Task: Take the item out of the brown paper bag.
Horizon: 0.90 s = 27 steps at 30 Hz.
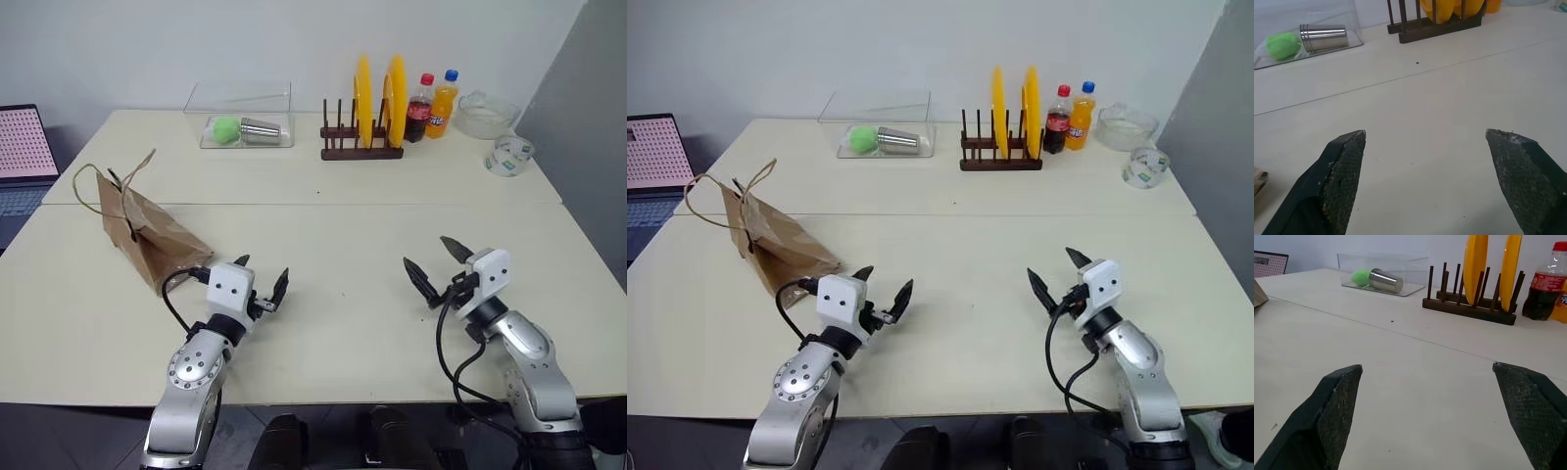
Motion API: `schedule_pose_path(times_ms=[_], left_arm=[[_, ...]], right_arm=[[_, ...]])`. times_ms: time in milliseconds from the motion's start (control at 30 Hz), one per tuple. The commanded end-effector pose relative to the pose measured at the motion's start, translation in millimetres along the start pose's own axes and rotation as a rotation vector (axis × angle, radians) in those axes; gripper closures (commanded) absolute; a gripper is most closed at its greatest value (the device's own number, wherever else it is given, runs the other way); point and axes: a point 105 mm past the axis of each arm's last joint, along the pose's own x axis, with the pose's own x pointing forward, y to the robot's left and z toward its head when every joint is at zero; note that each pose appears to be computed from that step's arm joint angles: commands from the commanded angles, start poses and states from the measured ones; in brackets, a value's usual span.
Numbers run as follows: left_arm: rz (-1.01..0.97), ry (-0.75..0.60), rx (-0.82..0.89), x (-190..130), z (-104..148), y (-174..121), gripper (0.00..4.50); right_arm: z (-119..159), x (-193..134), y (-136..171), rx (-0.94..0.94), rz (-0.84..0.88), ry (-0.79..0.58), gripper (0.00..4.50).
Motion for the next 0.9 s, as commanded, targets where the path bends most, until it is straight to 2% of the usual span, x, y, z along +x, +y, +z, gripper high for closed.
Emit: schedule_pose_path(times_ms=[33, 900], left_arm=[[0.019, -0.081, 0.016, -1, 20, 4, 0.39], [0.077, -0.049, 0.051, 1, 16, 9, 0.39]], right_arm=[[13, 4, 0, -0.014, 0.016, -0.057, 0.00], [8, 9, 10, -0.013, 0.085, -0.037, 0.00]])
